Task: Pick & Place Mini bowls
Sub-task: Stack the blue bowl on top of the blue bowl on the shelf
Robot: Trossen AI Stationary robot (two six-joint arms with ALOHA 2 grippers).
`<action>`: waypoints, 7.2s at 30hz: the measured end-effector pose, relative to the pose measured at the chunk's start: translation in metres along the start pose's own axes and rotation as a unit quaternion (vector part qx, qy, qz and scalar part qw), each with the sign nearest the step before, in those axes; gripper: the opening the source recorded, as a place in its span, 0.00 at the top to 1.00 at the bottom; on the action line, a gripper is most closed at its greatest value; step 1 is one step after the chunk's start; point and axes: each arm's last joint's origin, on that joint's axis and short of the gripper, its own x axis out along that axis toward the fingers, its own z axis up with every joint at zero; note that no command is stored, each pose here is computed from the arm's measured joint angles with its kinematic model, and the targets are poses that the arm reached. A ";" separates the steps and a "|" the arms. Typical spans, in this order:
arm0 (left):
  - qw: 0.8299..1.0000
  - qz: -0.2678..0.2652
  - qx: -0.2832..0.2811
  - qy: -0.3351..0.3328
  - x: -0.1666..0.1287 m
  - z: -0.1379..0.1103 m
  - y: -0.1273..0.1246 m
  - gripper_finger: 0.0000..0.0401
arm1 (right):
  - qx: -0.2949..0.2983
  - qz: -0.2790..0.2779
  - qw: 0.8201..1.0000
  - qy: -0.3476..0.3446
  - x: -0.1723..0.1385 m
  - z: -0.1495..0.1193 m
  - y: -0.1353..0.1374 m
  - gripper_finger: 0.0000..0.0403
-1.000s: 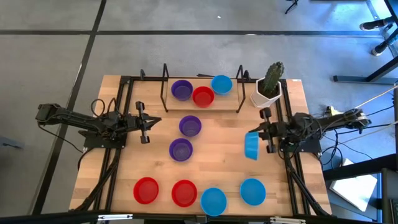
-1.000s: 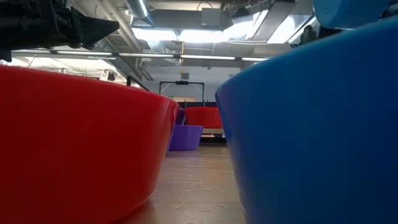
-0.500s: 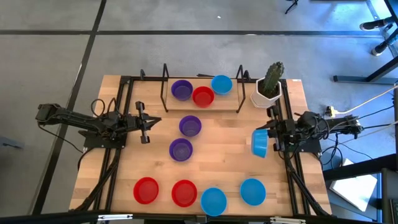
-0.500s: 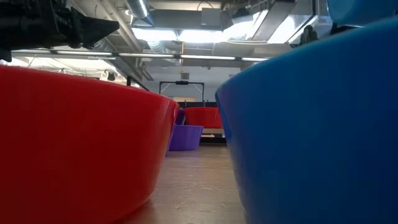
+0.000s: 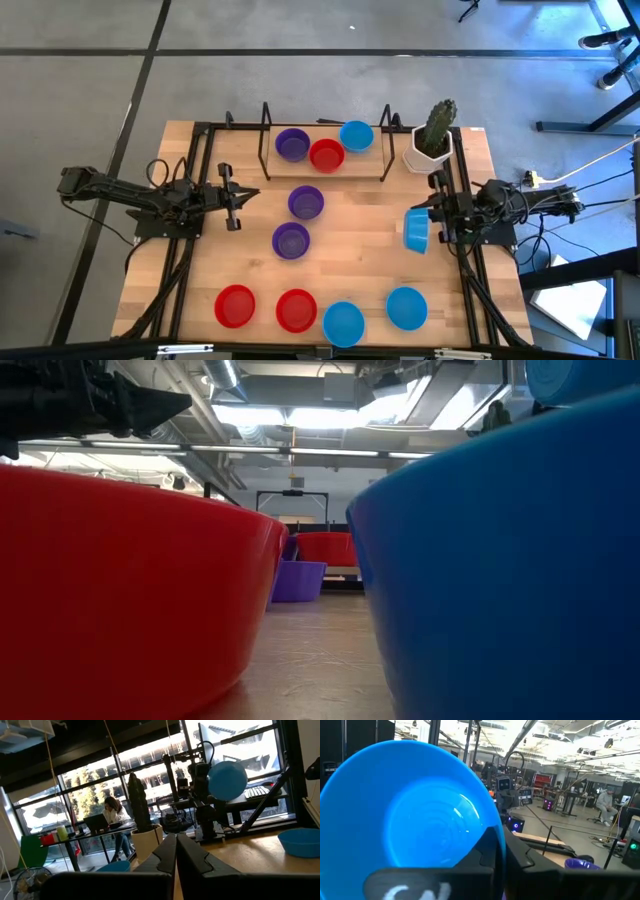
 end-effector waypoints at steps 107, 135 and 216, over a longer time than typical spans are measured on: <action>0.981 0.030 0.099 -0.163 -0.004 0.032 0.009 0.99 | -0.081 0.056 0.994 -0.043 0.025 0.007 0.003 0.97; 0.981 0.031 0.098 -0.162 -0.004 0.032 0.009 0.99 | -0.105 -0.263 0.916 0.284 0.137 0.097 -0.117 0.99; 0.982 0.058 0.101 -0.147 -0.004 0.031 0.010 0.98 | 0.174 -0.274 0.707 0.629 0.181 -0.029 -0.354 0.99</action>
